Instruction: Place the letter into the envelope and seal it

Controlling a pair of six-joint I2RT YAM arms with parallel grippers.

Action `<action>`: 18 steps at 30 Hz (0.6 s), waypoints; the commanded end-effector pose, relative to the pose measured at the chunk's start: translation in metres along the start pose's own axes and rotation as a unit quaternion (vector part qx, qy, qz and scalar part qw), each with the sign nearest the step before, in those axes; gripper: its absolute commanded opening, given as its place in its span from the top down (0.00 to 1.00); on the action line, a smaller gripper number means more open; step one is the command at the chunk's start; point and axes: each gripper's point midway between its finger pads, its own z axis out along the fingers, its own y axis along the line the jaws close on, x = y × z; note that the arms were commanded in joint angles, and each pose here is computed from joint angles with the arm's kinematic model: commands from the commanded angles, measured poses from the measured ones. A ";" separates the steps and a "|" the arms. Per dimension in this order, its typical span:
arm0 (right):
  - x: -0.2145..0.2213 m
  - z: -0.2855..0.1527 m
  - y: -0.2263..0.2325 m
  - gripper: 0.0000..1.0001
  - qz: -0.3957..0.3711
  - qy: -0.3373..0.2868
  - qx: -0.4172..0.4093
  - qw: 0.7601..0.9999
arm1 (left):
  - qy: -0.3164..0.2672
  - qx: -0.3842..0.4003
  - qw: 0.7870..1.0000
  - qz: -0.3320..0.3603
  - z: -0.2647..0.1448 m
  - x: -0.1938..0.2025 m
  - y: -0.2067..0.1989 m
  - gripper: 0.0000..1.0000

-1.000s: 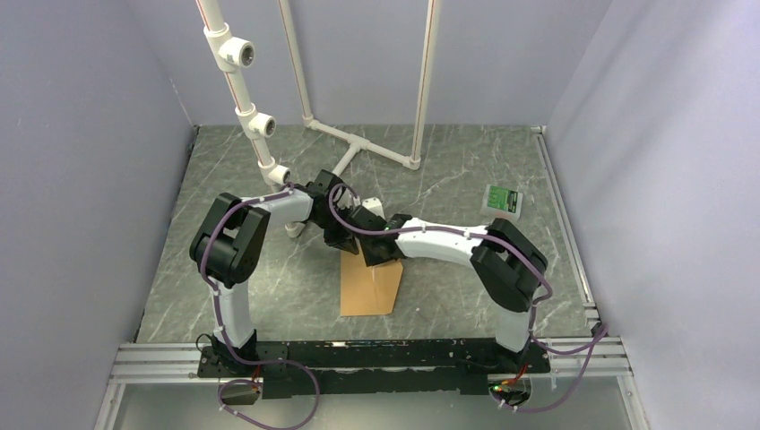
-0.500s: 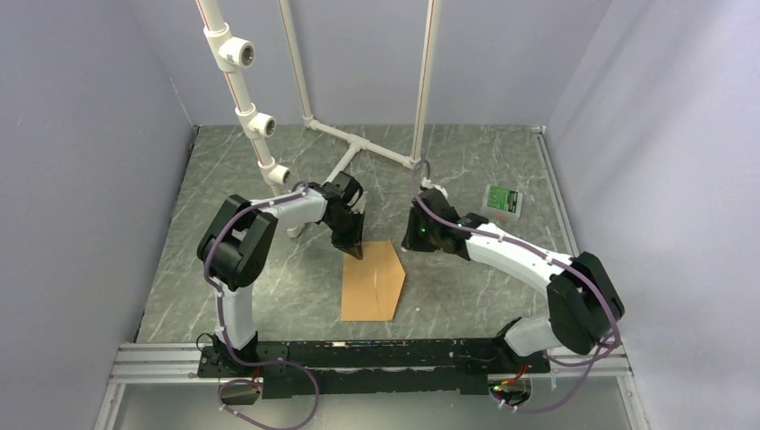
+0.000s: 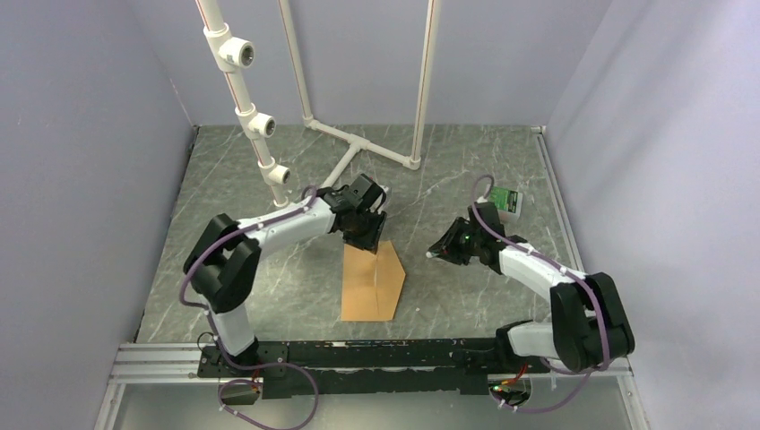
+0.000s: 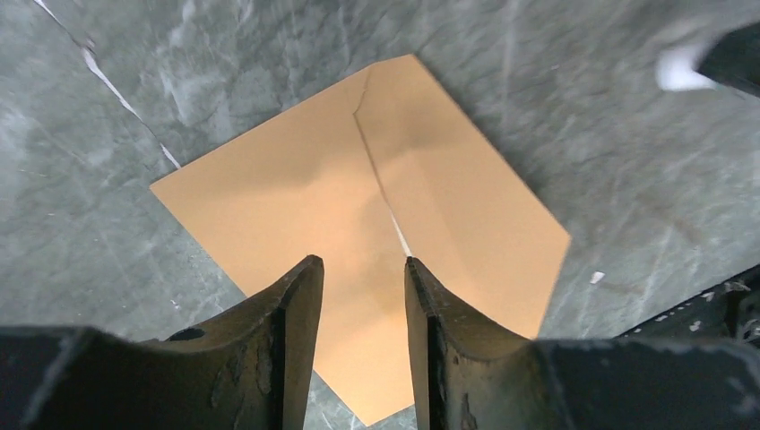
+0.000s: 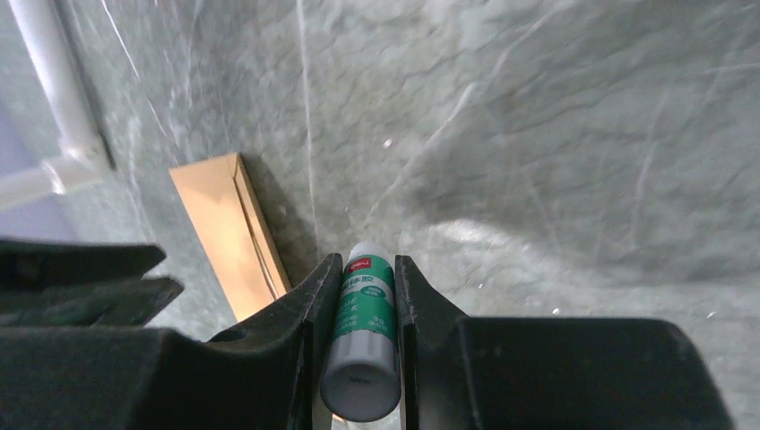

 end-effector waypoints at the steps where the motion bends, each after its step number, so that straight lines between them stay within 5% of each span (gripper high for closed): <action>1: -0.028 0.003 0.016 1.00 0.052 -0.008 -0.098 0.994 | -0.076 -0.008 0.997 0.013 -0.030 -0.023 -0.008 0.56; 7: -0.052 0.005 -0.008 0.93 0.102 -0.015 -0.103 0.989 | -0.099 -0.009 0.995 0.026 -0.042 -0.009 -0.013 0.52; 18: -0.055 0.014 -0.056 0.57 0.159 -0.012 -0.040 0.986 | -0.090 -0.030 0.995 0.033 -0.046 0.033 0.004 0.46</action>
